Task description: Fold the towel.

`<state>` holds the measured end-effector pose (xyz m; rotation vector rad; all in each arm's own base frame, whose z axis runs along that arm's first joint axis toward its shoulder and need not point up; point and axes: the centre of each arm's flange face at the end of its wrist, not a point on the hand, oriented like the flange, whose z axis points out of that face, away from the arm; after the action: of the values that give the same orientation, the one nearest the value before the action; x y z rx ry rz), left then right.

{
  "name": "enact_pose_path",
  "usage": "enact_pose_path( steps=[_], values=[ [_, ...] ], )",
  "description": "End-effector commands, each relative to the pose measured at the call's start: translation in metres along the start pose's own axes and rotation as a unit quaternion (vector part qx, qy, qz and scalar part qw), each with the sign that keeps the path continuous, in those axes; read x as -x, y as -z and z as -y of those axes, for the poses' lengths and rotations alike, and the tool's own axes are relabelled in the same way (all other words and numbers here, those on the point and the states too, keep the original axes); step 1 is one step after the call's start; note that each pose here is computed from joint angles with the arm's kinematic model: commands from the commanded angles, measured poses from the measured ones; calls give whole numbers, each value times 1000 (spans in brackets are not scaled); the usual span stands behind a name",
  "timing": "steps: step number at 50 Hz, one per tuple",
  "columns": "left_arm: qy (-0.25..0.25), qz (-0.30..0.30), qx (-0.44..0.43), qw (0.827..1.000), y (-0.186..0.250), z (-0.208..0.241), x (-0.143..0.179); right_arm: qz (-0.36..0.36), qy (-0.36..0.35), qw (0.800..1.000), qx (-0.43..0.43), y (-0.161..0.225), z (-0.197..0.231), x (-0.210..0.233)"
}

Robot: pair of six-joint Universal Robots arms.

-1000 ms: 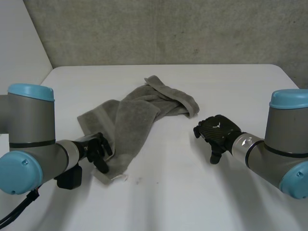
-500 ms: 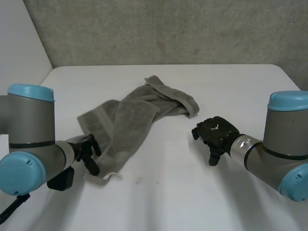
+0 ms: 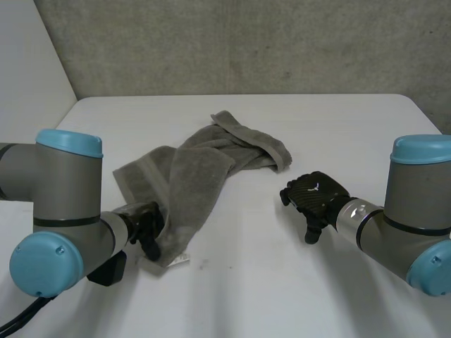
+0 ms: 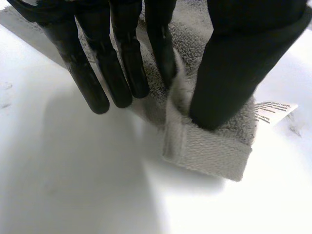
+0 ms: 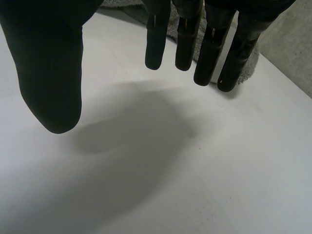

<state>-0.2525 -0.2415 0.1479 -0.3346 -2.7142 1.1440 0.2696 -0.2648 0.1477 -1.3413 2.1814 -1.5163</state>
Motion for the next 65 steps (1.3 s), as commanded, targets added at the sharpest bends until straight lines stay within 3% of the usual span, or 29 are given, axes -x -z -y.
enact_pose_path(
  steps=[1, 6, 12, 17, 19, 22, 27, 35, 37, 43, 50, 57, 59, 60, 62, 65],
  values=[
    [1, 1, -16, 1000, -1, 6, 0, -1, 1, 1000, -1, 0, 1, 0],
    [-4, -6, -61, 998, 10, 22, -4, -4, 1, 1000, -7, 2, 5, -2],
    [-8, -26, -152, 988, 63, 57, -10, -25, 5, 999, -29, 6, 20, -15],
    [-74, -22, -213, 974, 107, 71, -10, -38, -7, 998, -57, 8, 38, -26],
    [-127, -11, -246, 961, 132, 71, -8, -43, -17, 997, -69, 7, 45, -32],
    [-161, -3, -277, 947, 155, 70, -7, -42, -48, 993, -99, 6, 62, -40],
    [-174, -9, -313, 934, 184, 66, -10, 1, -87, 984, -156, 5, 87, -47],
    [-175, -33, -354, 918, 221, 53, -14, 95, -169, 962, -191, -27, 103, -24],
    [-175, -38, -357, 917, 224, 51, -16, 138, -187, 955, -186, -43, 103, 4],
    [-163, -63, -364, 915, 235, 44, -21, 192, -183, 949, -169, -71, 88, 61],
    [-163, -76, -368, 912, 242, 37, -23, 201, -173, 947, -182, -94, 83, 89],
    [-165, -77, -364, 914, 239, 37, -24, 122, -170, 956, -207, -98, 100, 72],
    [-162, -73, -370, 912, 235, 40, -24, 46, -158, 956, -243, -83, 127, 41],
    [-162, -73, -370, 912, 235, 40, -24, 45, -158, 956, -243, -82, 127, 41],
    [-160, -69, -375, 911, 231, 43, -24, -41, -134, 953, -270, -54, 148, -7],
    [-153, -51, -387, 908, 218, 54, -20, -82, -118, 951, -275, -39, 151, -31]
  ],
)
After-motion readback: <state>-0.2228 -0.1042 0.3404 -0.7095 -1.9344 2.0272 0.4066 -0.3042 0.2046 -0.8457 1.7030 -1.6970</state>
